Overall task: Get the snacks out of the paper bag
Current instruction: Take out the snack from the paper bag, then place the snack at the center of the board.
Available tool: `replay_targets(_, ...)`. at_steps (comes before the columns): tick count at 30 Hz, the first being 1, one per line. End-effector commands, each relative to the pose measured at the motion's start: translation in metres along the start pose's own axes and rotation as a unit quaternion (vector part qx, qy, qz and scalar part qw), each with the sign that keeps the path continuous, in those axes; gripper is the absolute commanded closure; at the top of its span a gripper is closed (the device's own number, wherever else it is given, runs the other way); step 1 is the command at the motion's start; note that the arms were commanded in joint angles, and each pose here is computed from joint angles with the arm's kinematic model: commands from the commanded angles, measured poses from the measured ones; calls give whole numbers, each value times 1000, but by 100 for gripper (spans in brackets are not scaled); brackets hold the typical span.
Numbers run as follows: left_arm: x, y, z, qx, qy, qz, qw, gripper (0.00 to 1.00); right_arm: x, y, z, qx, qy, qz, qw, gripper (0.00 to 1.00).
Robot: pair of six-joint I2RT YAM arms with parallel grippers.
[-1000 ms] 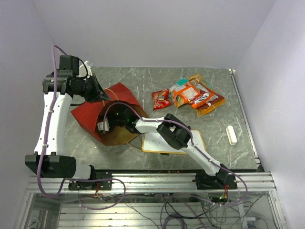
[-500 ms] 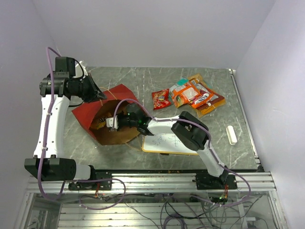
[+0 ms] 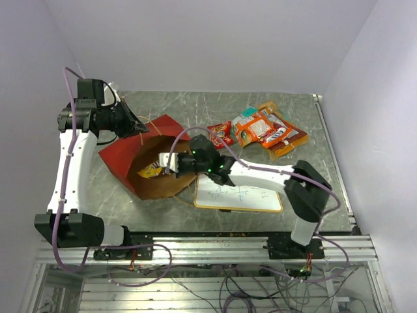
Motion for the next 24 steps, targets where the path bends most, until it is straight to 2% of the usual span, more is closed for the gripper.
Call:
replay_targets(1,5,2,4,-16,-12,-10,1000,93,-44,15,3,67,70,11,995,100)
replay_targets(10,6,6,6,-24,-29,3,999,93,-140,22,29,70,112,-52,990,100)
replay_targets(16,9,5,12,-26,-33,3,999,93,-198,-1,29,85,124,-158,976,100)
replay_targets(19,10,4,15,-27,-36,1,999,93,-231,-26,11,161,116,-255,946,100)
replay_targets(21,11,3,16,-27,-34,-1,999,93,-248,-41,3,215,104,-319,917,100)
replay_targets(24,12,3,17,-29,-33,-3,999,93,-262,-61,-11,319,92,-415,847,100)
Point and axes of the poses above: each gripper's point midway between its finger pads, its own x axis out along the fingers, its own y axis along the line the jaws close on, z = x × y, the point moved 9 cm from there along -x, back along the fingers, and after that the axes turned 4 degrees about -x, right-handed, at the moved point
